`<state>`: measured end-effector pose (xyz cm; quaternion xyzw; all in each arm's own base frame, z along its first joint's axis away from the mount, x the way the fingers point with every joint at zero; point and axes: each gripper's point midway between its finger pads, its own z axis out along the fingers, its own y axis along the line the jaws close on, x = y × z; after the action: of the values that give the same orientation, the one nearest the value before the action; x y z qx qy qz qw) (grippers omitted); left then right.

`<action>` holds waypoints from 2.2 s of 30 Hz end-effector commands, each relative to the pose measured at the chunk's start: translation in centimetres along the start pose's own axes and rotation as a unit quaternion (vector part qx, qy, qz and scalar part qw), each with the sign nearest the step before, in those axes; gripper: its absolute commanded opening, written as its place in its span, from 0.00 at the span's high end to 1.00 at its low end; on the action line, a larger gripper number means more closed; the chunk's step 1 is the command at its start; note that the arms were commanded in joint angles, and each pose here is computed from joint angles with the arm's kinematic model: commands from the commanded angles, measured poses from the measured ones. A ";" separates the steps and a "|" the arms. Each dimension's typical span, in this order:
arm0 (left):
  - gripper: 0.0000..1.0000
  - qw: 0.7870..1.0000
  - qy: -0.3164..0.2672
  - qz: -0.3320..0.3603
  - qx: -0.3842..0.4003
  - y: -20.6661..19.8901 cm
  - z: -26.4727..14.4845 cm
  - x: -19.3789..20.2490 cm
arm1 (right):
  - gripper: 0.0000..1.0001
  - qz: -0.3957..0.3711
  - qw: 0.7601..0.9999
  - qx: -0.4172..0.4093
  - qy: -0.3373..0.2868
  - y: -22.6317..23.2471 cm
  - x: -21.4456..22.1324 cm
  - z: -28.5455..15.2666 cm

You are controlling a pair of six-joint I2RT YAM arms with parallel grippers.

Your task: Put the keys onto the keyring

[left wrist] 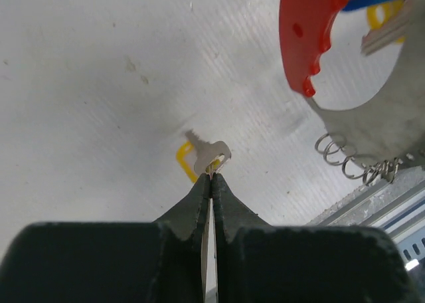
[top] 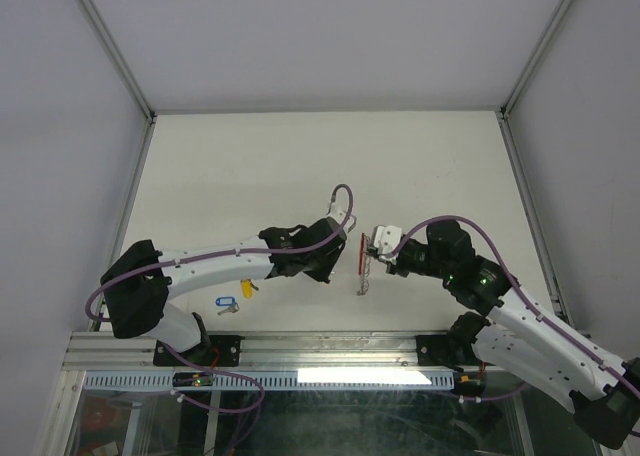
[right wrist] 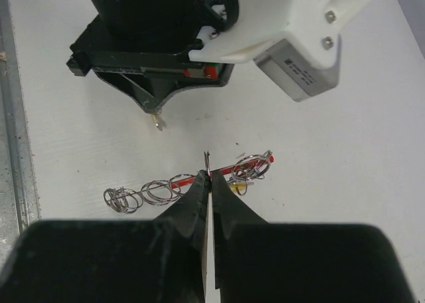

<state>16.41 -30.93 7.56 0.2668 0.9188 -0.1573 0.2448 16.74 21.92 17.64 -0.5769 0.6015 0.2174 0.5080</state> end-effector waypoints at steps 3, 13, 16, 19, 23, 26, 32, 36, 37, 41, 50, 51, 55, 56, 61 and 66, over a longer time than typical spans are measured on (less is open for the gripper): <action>1.00 0.992 -0.098 0.075 -0.001 -0.7 -2.7 -6.0 | 1.00 -0.016 0.999 0.006 -0.052 -1.0 -4.0 -1.1; 1.00 0.975 -0.195 0.097 0.051 -1.5 -5.8 -7.8 | 1.00 -0.020 0.999 -0.002 -0.049 -0.7 -4.2 -1.4; 1.00 0.968 -0.238 0.061 0.059 -1.2 -7.4 -8.7 | 1.00 -0.020 0.999 -0.008 -0.050 -0.5 -4.3 -1.4; 1.00 0.953 -0.291 0.036 0.079 -1.2 -9.2 -9.5 | 1.00 -0.020 0.998 -0.013 -0.052 -0.4 -4.3 -1.3; 1.00 0.925 -0.363 0.057 0.100 -1.0 -12.1 -10.2 | 1.00 -0.023 0.998 -0.021 -0.056 -0.2 -4.5 -1.2; 1.00 0.908 -0.397 0.091 0.103 -0.9 -13.6 -10.5 | 1.00 -0.033 0.997 -0.027 -0.069 -0.1 -5.0 -1.1; 1.00 0.873 -0.430 0.188 0.132 -2.5 -14.7 -10.6 | 1.00 -0.097 0.986 -0.004 -0.138 -0.7 -7.5 -1.5; 1.00 0.848 -0.450 0.234 0.150 -3.3 -15.1 -10.3 | 1.00 -0.168 0.972 0.017 -0.163 -1.1 -7.9 -1.6; 1.00 0.844 -0.451 0.247 0.153 -3.5 -15.1 -10.2 | 1.00 -0.177 0.971 0.018 -0.161 -1.2 -7.8 -1.6; 1.00 0.828 -0.444 0.305 0.156 -4.1 -14.4 -9.5 | 1.00 -0.203 0.968 0.024 -0.143 -1.8 -7.6 -1.4; 1.00 0.785 -0.452 0.392 0.162 -5.3 -14.2 -9.3 | 1.00 -0.255 0.962 0.023 -0.092 -2.1 -6.4 -1.5; 1.00 0.780 -0.453 0.400 0.162 -5.4 -14.2 -9.3 | 1.00 -0.255 0.962 0.022 -0.091 -2.0 -6.4 -1.6; 1.00 0.766 -0.455 0.431 0.145 -5.2 -13.6 -9.3 | 1.00 -0.242 0.965 0.004 -0.099 -1.5 -7.1 -1.7; 1.00 0.762 -0.457 0.437 0.140 -5.1 -13.5 -9.3 | 1.00 -0.238 0.966 -0.003 -0.098 -1.3 -7.2 -1.7; 1.00 0.741 -0.477 0.456 0.121 -5.1 -13.8 -9.8 | 1.00 -0.216 0.971 -0.035 -0.102 -0.3 -7.4 -1.5; 1.00 0.702 -0.498 0.496 0.116 -5.6 -14.7 -9.9 | 1.00 -0.194 0.972 -0.058 -0.115 0.5 -7.8 -1.2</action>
<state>16.03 -32.72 22.91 0.5823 0.4536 -0.2351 0.6324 15.22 23.60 21.61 -0.6949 0.4263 0.1805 0.5503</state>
